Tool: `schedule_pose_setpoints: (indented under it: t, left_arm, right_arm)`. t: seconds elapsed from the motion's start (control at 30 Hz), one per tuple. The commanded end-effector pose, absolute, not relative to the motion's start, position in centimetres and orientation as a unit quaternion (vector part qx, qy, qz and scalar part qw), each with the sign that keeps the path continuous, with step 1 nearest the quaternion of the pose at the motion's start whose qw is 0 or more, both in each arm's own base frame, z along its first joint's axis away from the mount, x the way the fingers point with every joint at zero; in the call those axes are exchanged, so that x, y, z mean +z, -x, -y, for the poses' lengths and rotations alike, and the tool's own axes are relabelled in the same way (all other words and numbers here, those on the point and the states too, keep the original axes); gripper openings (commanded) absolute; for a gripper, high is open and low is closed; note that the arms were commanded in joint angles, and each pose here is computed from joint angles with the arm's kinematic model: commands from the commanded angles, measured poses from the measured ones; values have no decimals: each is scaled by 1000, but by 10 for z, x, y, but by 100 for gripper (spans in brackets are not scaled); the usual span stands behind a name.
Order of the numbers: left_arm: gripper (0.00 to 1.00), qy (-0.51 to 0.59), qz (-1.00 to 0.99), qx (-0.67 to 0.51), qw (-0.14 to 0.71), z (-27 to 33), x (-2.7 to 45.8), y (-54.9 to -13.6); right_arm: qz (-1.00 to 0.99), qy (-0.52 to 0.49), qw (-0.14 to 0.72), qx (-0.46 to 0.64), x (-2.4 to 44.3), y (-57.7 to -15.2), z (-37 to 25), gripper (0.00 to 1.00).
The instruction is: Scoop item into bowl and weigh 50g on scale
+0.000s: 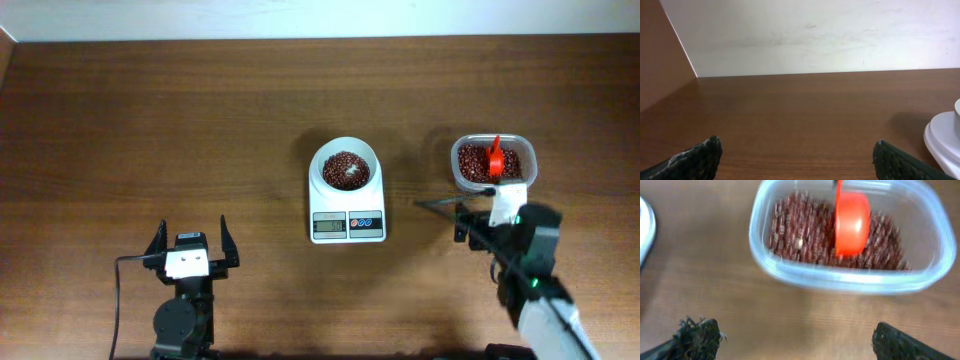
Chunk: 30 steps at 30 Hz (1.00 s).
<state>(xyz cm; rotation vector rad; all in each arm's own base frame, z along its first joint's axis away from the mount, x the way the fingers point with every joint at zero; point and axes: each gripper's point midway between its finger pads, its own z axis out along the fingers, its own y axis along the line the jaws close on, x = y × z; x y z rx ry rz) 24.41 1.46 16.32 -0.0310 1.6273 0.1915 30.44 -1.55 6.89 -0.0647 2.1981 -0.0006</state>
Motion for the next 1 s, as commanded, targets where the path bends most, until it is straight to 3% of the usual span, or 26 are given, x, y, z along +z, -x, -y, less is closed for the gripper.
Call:
schedule_pose_setpoints:
  t: [0.0,0.57,0.73,0.97]
  left_arm:
    - [99,6,-727,90,681,-14,162,-244]
    - [99,6,-726,89,681,-14,162,-244]
    - [99,6,-727,89,681,-14,162,-244]
    - [99,6,-727,89,681,-14,162,-244]
  right_arm:
    - [-873,32,487,-8,54,-283,12,99]
    - [-853,42,521,-16,65,-246,5,99]
    - [-726,60,682,-55,159,-246,2,99]
    - [-733,43,678,-42,156,-246,3,99]
